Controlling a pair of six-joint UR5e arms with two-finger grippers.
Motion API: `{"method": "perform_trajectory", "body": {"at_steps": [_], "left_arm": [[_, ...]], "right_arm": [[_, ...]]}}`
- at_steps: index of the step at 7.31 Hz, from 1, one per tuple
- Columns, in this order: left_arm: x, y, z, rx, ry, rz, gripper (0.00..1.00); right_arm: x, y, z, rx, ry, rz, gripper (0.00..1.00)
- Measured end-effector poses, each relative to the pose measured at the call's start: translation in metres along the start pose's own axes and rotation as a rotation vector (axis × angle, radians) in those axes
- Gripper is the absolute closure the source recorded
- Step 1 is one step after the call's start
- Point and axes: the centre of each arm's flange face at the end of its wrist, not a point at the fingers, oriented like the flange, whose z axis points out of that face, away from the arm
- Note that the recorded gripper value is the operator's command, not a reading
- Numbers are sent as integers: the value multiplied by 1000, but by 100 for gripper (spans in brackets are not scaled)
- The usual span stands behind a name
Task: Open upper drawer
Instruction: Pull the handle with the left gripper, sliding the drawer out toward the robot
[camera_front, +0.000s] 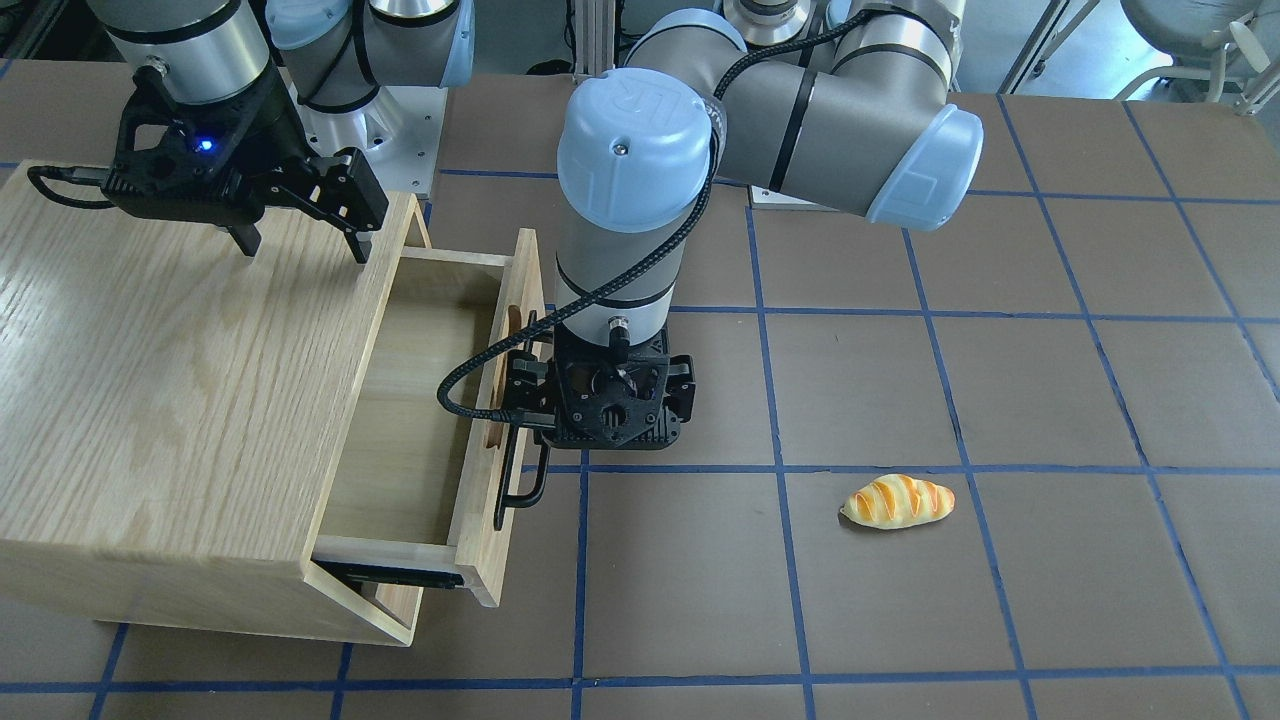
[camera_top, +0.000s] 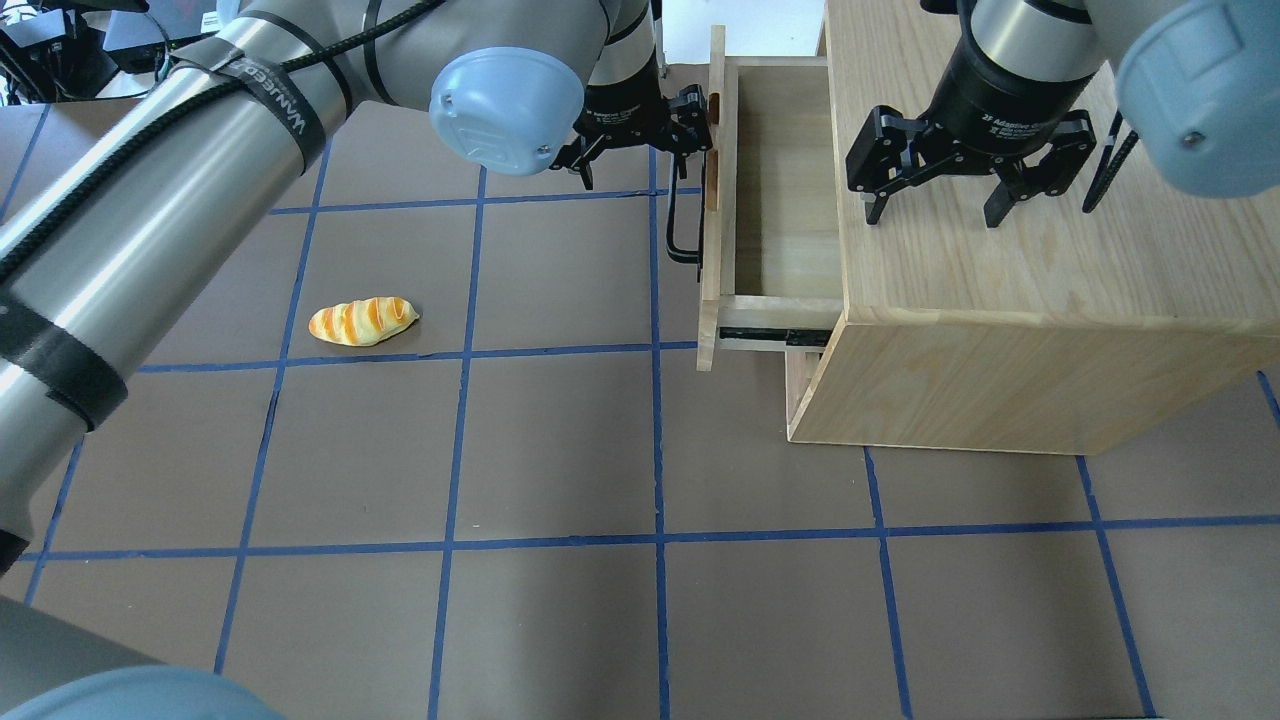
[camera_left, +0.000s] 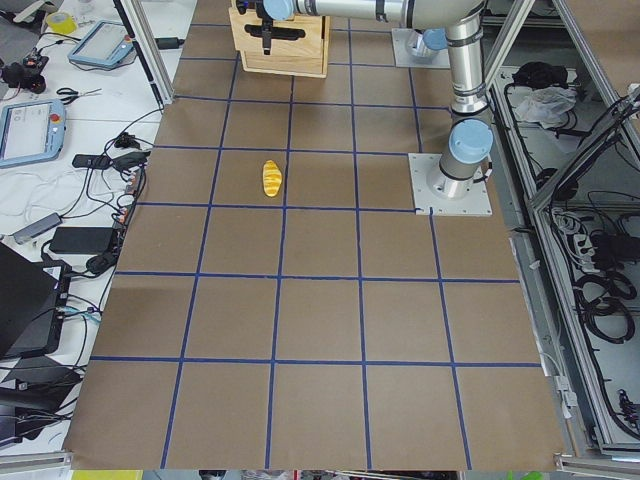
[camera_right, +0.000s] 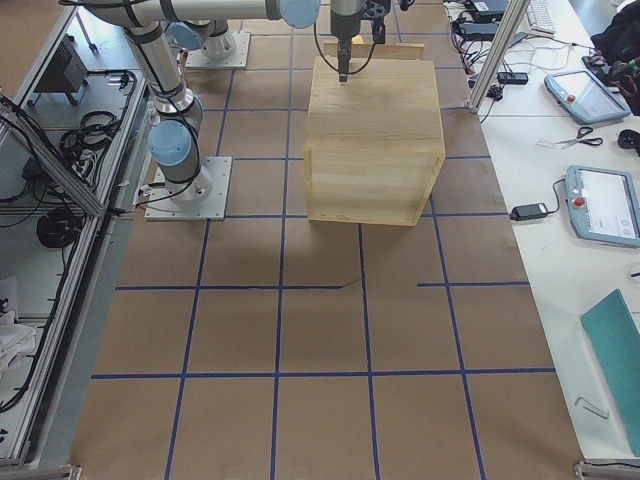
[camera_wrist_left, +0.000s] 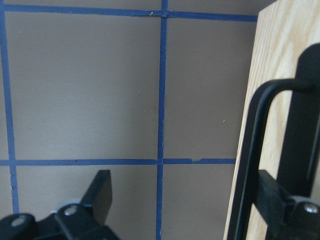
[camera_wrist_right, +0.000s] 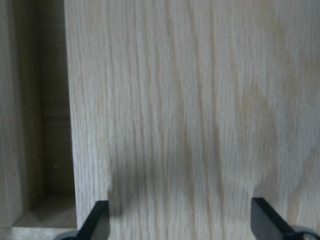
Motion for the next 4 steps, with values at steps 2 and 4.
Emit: {"method": "perform_trajectory", "body": {"at_steps": [2,4], "left_arm": [[-10,-4,-1,-3,-4,4,0],[-19,-8,0,-7,-8,10,0]], "right_arm": [[0,0,0,0,1,0,0],[0,0,0,0,0,0,0]]}}
